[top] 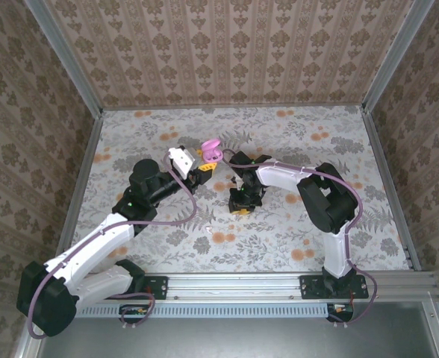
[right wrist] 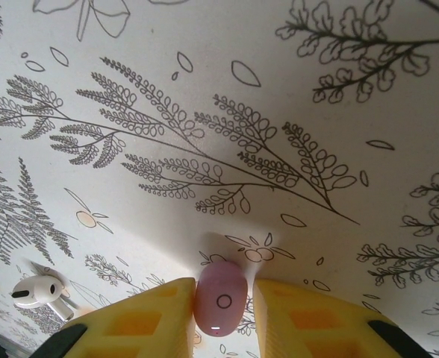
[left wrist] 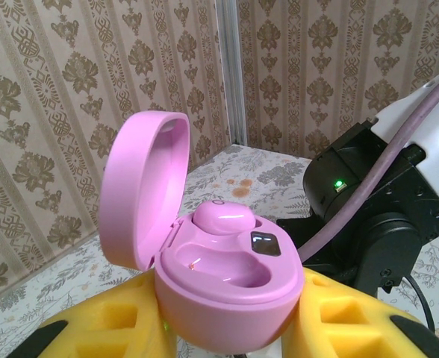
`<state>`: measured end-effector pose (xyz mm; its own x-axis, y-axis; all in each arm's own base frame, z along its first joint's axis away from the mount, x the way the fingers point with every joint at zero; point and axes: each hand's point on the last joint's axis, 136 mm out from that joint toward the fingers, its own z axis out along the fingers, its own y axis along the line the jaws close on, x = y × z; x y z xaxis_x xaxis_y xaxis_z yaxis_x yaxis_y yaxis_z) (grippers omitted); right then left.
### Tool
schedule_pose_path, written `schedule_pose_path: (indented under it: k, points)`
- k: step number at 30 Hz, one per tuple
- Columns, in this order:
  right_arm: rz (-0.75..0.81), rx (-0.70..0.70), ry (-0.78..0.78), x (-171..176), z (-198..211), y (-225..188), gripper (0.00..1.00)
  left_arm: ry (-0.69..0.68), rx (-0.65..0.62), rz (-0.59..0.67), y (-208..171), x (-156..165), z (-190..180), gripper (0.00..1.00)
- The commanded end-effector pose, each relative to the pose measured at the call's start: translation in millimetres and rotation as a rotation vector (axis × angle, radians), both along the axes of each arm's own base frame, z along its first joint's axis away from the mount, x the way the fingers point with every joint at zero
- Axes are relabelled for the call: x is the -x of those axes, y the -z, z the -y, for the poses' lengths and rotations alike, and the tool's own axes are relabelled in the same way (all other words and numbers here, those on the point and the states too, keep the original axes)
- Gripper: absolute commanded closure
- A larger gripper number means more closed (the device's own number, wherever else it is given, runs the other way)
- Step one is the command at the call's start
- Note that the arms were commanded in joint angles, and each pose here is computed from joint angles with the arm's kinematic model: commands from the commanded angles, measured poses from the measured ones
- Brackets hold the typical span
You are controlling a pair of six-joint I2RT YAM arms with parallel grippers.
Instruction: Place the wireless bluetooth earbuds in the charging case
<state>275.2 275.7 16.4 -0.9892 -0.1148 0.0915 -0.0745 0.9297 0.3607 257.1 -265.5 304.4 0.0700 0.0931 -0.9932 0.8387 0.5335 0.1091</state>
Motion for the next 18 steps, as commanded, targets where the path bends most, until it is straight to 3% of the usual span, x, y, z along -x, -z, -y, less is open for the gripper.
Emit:
schedule_pose_path:
  k: [1, 18]
  points:
    - [0.064, -0.024, -0.012, -17, -17, 10, 0.72, 0.0, 0.027, 0.048, -21, 0, 1, 0.66]
    - [0.121, -0.064, 0.008, -16, -10, -14, 0.78, -0.003, 0.024, 0.043, -20, 0, 1, 0.67]
